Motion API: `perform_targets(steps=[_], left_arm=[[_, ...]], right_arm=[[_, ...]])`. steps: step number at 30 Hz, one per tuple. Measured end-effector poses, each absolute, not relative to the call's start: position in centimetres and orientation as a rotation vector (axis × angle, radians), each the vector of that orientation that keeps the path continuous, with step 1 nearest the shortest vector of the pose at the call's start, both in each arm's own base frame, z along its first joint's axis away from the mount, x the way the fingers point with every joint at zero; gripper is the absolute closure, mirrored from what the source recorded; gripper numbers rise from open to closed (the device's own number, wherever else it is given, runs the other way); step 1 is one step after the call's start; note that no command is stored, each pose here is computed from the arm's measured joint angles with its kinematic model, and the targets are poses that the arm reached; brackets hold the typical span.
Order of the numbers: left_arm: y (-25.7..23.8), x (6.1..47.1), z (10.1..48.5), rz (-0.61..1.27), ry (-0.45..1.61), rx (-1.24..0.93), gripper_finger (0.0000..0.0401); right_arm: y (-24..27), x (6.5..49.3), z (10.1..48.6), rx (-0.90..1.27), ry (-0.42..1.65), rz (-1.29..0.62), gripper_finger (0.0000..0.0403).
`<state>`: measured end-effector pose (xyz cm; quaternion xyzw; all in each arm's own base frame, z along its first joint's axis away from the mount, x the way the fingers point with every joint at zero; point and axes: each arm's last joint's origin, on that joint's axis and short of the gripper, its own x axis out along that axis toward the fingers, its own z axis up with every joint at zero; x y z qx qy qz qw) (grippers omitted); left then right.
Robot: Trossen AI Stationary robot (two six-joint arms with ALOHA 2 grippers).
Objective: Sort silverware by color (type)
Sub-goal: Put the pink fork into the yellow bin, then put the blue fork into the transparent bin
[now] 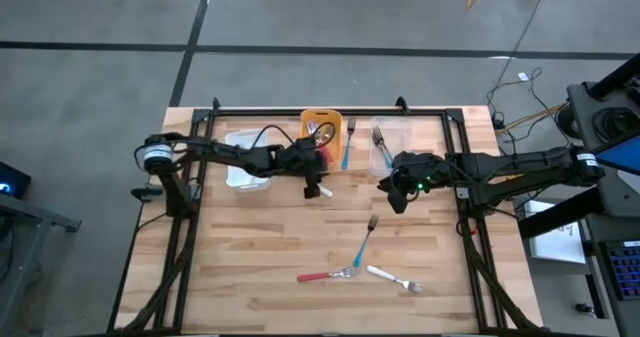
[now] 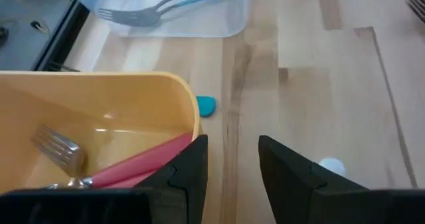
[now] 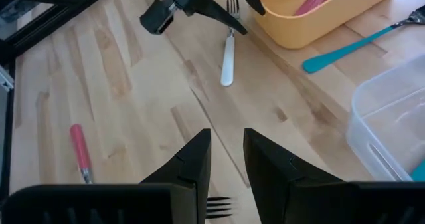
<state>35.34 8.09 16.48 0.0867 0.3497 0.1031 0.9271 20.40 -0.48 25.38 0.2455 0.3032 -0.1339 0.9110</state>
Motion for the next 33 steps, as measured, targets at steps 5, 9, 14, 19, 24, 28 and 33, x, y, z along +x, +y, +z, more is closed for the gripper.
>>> perform_targets(steps=[5, 9, 14, 19, 24, 28, 33], left_arm=[[8.1, 35.4, 17.5, 0.212, 0.730, 0.170, 0.0286], [7.5, 34.6, 20.1, 0.209, 0.674, 0.179, 0.0286], [5.9, 33.5, 22.7, 0.183, 0.615, 0.179, 0.0286], [2.7, 32.9, 24.0, 0.126, 0.551, 0.117, 0.0286], [-1.5, 32.5, 23.1, 0.026, 0.573, 0.089, 0.0286], [-4.4, 32.0, 22.6, 0.028, 0.578, 0.072, 0.0286], [-7.5, 31.3, 22.5, -0.003, 0.581, 0.058, 0.0286]], right_arm=[[-0.5, 20.4, 25.4, 0.553, 0.620, -0.290, 0.0323], [-0.4, 20.4, 25.4, 0.705, 0.604, -0.332, 0.0323], [0.7, 20.6, 25.2, 0.872, 0.638, -0.292, 0.0323], [2.7, 21.1, 24.3, 0.941, 0.717, -0.259, 0.0323], [5.2, 21.8, 22.6, 0.969, 0.830, -0.255, 0.0323], [7.1, 22.5, 21.1, 0.966, 0.926, -0.266, 0.0323], [9.6, 23.9, 20.2, 0.949, 1.011, -0.271, 0.0323]])
